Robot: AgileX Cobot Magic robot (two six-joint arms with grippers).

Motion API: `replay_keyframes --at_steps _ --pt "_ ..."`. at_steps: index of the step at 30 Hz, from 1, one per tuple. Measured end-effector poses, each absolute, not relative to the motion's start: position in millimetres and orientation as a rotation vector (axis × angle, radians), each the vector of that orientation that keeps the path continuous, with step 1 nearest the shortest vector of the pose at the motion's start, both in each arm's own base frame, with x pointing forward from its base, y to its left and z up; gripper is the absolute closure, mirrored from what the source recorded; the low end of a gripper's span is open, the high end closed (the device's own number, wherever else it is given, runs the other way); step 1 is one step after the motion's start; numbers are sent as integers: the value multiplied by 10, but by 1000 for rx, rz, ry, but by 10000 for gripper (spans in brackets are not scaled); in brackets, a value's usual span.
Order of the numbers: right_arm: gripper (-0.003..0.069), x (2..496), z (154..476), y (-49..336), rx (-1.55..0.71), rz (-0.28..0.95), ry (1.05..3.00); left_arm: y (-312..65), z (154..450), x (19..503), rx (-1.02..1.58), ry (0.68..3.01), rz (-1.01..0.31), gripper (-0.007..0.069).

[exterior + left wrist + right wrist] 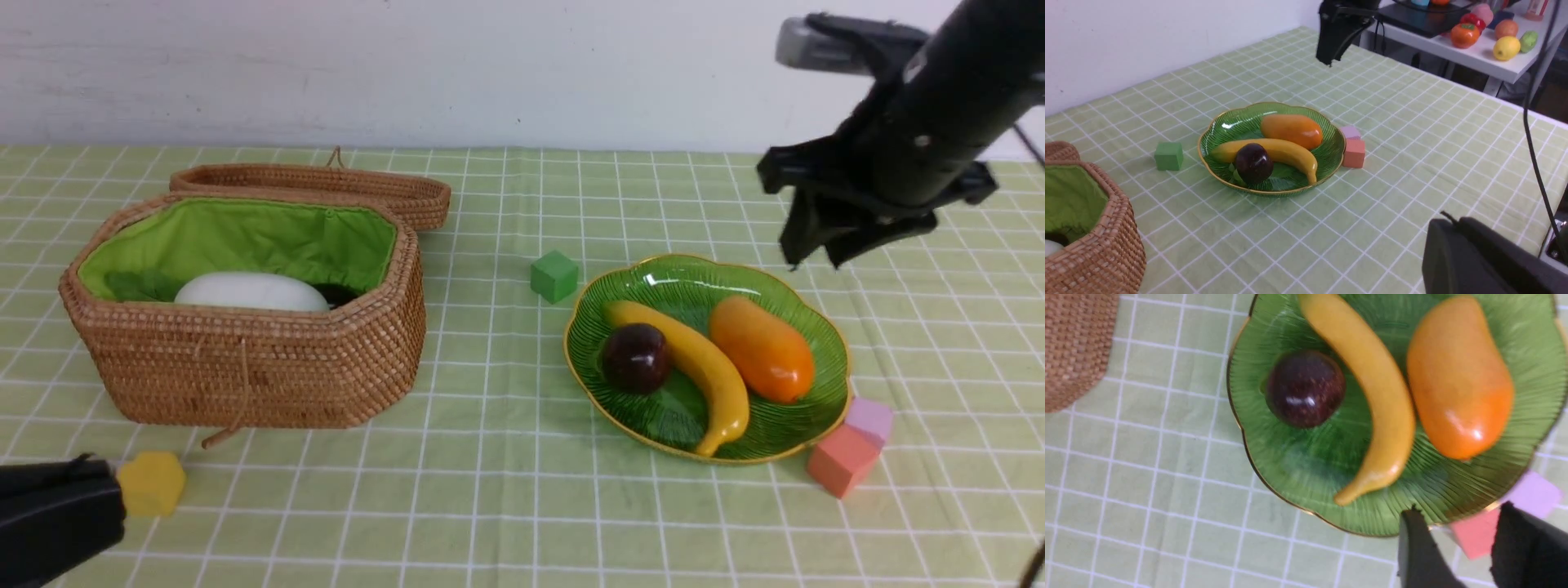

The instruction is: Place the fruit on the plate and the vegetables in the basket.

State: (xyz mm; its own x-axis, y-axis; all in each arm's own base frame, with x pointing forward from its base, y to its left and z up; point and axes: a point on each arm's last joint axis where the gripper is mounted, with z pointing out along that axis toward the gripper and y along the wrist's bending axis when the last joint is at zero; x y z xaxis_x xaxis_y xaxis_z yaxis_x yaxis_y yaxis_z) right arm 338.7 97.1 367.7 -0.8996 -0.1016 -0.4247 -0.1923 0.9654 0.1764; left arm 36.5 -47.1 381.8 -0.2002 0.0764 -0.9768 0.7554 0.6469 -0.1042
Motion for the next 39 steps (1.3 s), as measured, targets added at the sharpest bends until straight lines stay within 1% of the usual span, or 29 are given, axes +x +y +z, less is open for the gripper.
replay_keyframes --at_steps 1,2,3,4,7,9,12,16,20,24,27,33,39 --pt "471 3255 3772 918 -220 268 2673 -432 3797 329 673 1671 -725 635" --pt "479 3231 3770 908 -221 262 2676 -422 3802 319 668 1665 -729 635" --pt "516 3138 3820 872 -226 242 2663 -376 3768 281 652 1649 -737 635" --pt "571 2908 3919 800 -229 223 2638 -298 3668 219 622 1618 -752 635" --pt "622 2537 3947 703 -230 217 2629 -226 3460 165 570 1581 -784 635" --pt "637 2236 3860 633 -208 226 2639 -211 3265 162 548 1548 -791 637" --pt "638 1795 3683 538 -153 259 2668 -215 3030 178 522 1486 -798 638" --pt "636 1321 3409 432 -67 306 2646 -263 2827 231 495 1425 -811 638" --pt "636 1029 3174 357 -7 335 2576 -310 2673 279 487 1418 -813 638" --pt "634 937 3034 327 19 361 2464 -341 2535 308 499 1454 -803 638" --pt "630 930 2986 321 32 374 2408 -353 2465 318 511 1488 -794 638" --pt "620 920 2969 315 32 374 2393 -356 2390 317 539 1564 -774 638" --pt "615 920 2963 315 32 372 2395 -356 2366 315 549 1590 -768 638"
